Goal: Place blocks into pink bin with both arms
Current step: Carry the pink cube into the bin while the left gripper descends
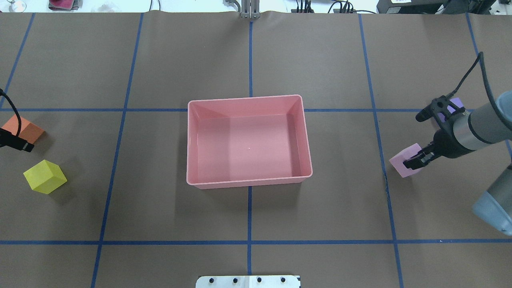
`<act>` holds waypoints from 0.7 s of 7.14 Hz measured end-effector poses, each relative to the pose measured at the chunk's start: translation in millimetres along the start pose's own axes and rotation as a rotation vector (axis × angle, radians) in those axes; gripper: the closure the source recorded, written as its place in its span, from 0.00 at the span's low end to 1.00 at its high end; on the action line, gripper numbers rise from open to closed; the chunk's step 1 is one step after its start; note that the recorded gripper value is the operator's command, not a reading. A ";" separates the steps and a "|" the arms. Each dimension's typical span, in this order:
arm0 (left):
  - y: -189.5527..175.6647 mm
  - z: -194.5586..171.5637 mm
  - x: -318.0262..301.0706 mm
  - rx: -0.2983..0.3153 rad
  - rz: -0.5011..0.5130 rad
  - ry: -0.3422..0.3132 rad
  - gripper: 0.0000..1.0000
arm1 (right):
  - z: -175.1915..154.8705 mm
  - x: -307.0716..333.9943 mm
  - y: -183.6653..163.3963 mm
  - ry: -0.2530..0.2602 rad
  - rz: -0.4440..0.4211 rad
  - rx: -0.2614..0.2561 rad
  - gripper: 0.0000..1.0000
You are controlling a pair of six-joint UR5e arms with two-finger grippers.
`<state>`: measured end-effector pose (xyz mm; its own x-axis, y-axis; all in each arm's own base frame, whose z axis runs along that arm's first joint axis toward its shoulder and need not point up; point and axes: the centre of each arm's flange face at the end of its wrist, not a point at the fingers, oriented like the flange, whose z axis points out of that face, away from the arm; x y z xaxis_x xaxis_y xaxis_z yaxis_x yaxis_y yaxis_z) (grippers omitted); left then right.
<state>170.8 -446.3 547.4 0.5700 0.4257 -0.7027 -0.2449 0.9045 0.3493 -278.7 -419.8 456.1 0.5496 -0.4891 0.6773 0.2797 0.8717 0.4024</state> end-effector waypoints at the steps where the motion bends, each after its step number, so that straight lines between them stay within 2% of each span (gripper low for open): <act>1: 2.2 7.9 10.5 0.002 0.108 0.013 0.01 | -12.4 -33.1 -44.0 -0.018 0.146 0.029 1.00; 3: 5.8 17.5 20.1 -0.005 0.275 0.027 0.01 | -47.1 -122.9 -133.6 -0.026 0.382 0.023 1.00; 4: 8.2 22.3 22.4 -0.013 0.330 0.031 0.01 | -55.2 -171.8 -156.7 -0.031 0.472 0.015 1.00; 5: 11.2 27.9 24.5 -0.023 0.368 0.026 0.01 | -49.4 -219.5 -167.5 -0.030 0.552 0.020 1.00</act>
<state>204.0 -426.6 551.4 0.4202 0.7227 -0.5487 -0.4476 0.6911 0.5675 -407.3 -456.9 209.6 0.5876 0.0391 0.8082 -0.0585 0.9983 -0.0058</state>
